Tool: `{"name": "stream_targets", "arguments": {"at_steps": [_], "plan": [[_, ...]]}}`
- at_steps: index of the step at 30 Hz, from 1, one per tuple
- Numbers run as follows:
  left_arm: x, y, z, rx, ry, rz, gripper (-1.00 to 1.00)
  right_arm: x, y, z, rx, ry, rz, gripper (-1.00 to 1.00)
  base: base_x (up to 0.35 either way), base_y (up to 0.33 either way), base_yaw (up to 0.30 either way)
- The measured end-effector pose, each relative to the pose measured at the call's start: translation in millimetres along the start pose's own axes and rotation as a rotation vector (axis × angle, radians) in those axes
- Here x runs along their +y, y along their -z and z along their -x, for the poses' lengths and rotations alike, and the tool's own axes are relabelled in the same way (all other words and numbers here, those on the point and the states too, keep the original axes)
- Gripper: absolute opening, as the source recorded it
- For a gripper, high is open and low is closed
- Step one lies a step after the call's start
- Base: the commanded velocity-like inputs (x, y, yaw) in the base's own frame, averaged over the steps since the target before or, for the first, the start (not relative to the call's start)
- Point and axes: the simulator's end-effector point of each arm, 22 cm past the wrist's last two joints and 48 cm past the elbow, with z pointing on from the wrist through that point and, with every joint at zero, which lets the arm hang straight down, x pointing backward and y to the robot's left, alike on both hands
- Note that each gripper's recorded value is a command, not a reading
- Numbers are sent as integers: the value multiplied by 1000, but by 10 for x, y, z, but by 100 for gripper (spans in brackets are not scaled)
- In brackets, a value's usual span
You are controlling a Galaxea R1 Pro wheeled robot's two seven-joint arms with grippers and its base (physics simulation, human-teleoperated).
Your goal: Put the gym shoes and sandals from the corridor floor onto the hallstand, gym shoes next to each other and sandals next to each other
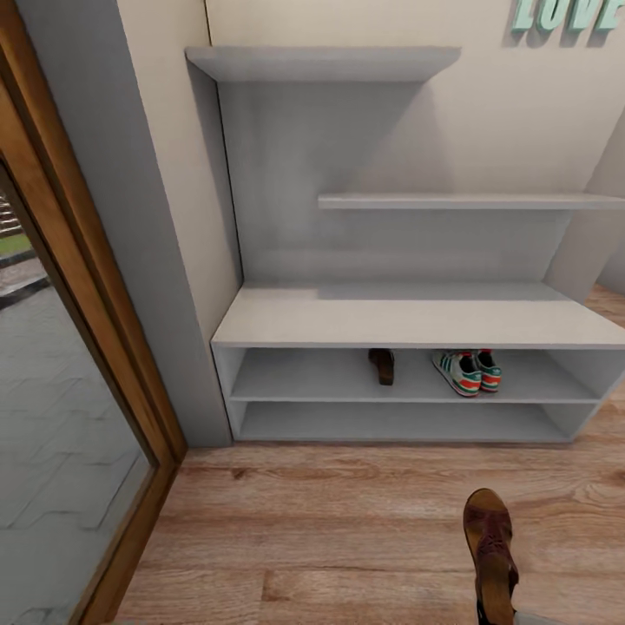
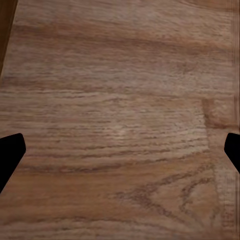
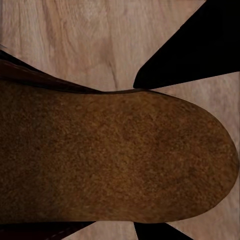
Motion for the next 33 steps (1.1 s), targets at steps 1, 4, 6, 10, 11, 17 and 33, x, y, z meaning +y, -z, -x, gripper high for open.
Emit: {"name": "stream_targets", "arguments": {"at_steps": [1,4,6,10,11,17,33], "plan": [[-20,-1,-7,2,-4,-7,100,46,0,-9,5,4,9,-100,-1,2,0],[-117,-4,-37,12,-31,-44,100,358,-9,-45,41,42,73,-100,0,1,0],[-171,-2,-44,11,-47,-65,100,655,-45,-17,78,74,127,-100,0,0,0],[-216,1,-20,-4,-68,-82,100,1120,-158,191,149,89,184,-100,0,0,0],[-229,2,-8,-10,-74,-87,100,1317,-190,287,184,89,205,-100,0,0,0],[-316,11,14,-22,-85,-126,100,2010,-251,779,286,64,273,-100,0,0,0],[-537,39,-7,-20,-84,-218,100,2499,-476,2438,226,78,148,-100,0,0,0]]}}
